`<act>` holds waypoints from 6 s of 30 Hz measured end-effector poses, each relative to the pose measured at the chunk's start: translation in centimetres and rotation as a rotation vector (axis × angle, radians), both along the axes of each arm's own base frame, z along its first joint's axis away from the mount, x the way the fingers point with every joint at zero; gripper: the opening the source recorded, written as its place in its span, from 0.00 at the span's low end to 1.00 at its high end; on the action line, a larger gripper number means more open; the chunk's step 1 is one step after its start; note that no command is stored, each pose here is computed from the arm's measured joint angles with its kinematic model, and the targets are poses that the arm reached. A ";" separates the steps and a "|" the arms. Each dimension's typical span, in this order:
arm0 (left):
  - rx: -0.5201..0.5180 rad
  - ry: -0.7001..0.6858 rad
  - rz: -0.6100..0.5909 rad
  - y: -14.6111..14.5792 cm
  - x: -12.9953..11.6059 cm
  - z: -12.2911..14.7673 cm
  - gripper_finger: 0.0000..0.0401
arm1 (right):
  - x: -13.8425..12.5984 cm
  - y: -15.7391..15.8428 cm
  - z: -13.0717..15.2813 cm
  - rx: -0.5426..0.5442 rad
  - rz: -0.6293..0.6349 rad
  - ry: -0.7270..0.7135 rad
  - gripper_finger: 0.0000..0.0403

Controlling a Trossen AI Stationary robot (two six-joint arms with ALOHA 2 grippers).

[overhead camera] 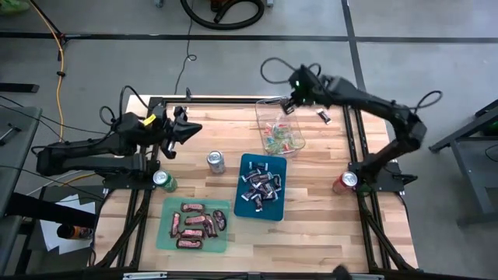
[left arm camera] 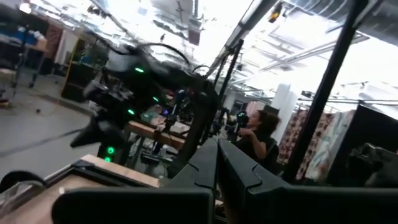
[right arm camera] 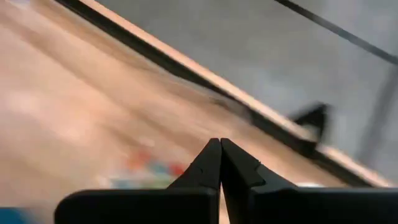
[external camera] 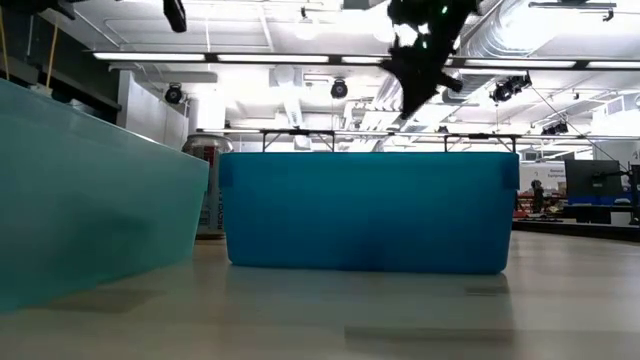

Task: Sort candy
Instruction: Put the brown-white chocolate into the blue bin

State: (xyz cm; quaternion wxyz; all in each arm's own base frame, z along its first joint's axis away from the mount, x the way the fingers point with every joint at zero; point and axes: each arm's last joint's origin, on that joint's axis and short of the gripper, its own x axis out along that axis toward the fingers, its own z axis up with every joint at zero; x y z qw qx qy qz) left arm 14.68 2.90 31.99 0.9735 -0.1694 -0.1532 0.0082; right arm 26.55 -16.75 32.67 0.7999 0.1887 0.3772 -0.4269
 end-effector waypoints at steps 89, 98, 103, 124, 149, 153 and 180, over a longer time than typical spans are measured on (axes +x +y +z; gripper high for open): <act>-0.114 0.132 0.219 1.8 0.0 -1.5 0.00 | -13.1 -13.7 -16.1 0.547 -0.402 0.211 0.51; -0.133 0.127 0.229 1.9 0.0 -1.5 0.00 | -12.9 -14.8 -18.4 0.530 -0.309 0.336 0.52; -0.147 0.123 0.252 1.9 0.0 -1.5 0.00 | -12.8 -15.0 -19.5 0.550 -0.252 0.367 0.51; -0.172 0.117 0.243 1.9 0.0 -1.5 0.00 | -10.8 -11.8 -14.4 0.511 -0.085 0.240 0.00; -0.067 0.140 0.173 1.7 0.1 -1.5 0.00 | -2.6 6.2 4.8 -0.090 0.628 -0.552 0.00; -0.061 0.132 0.151 1.6 0.1 -1.4 0.00 | -2.0 7.8 4.7 -0.093 0.650 -0.541 0.00; -0.104 0.120 0.185 1.7 0.0 -1.3 0.00 | 8.6 18.7 -6.1 0.205 1.218 0.001 0.00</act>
